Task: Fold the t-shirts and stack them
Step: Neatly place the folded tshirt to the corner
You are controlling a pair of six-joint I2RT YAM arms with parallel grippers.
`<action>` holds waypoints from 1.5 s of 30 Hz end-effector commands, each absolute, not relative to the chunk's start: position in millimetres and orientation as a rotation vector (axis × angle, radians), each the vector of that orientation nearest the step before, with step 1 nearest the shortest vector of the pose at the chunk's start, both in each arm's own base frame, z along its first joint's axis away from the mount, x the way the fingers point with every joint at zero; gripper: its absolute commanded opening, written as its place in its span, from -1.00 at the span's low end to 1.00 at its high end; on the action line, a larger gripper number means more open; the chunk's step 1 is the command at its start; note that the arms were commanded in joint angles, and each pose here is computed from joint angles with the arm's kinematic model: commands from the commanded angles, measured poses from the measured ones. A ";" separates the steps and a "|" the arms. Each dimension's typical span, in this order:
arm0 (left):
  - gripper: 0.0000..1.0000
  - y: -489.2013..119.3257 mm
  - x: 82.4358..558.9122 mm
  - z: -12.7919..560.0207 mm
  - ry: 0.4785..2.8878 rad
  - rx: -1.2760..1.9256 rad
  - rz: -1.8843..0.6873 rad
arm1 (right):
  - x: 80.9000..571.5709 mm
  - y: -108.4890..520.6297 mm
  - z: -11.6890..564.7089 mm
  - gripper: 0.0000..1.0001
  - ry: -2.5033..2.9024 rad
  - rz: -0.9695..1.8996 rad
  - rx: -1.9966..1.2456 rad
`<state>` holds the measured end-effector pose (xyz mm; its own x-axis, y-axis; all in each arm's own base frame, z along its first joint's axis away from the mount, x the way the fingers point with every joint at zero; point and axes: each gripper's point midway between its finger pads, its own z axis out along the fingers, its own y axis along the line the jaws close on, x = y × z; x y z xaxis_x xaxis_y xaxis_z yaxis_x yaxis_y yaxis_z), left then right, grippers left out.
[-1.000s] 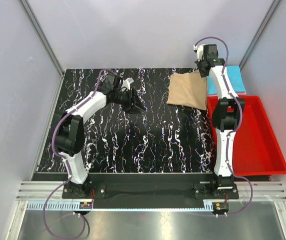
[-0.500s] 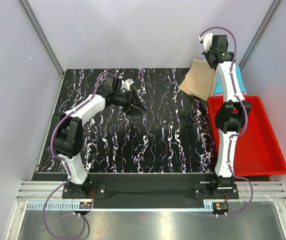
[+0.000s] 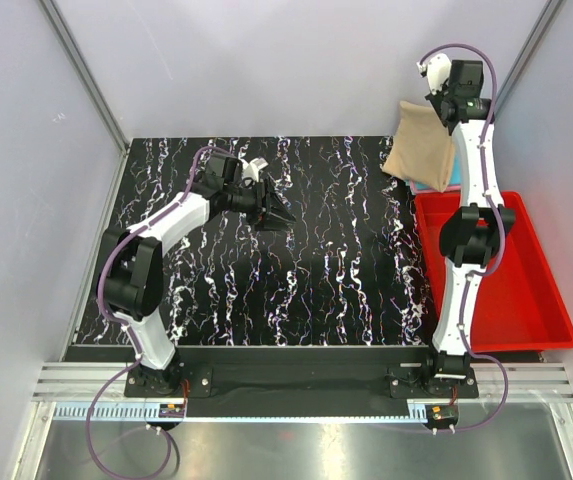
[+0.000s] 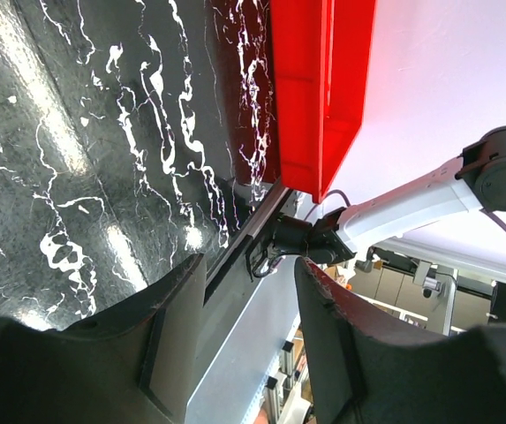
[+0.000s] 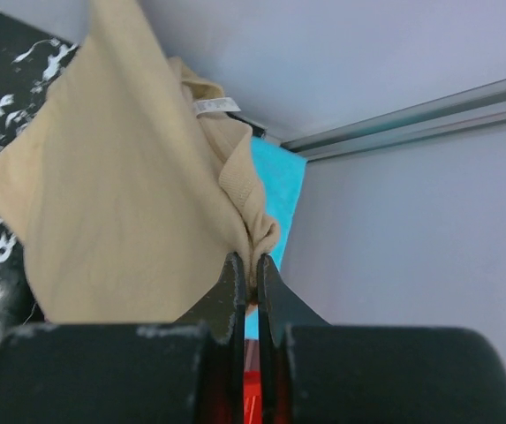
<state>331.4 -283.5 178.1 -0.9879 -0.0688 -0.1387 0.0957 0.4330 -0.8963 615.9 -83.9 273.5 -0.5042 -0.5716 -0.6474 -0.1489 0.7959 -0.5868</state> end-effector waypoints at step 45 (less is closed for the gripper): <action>-0.04 -285.5 329.2 200.2 2.449 0.076 -1.660 | 575.4 -63.0 341.7 -1.00 1.950 -0.325 -0.428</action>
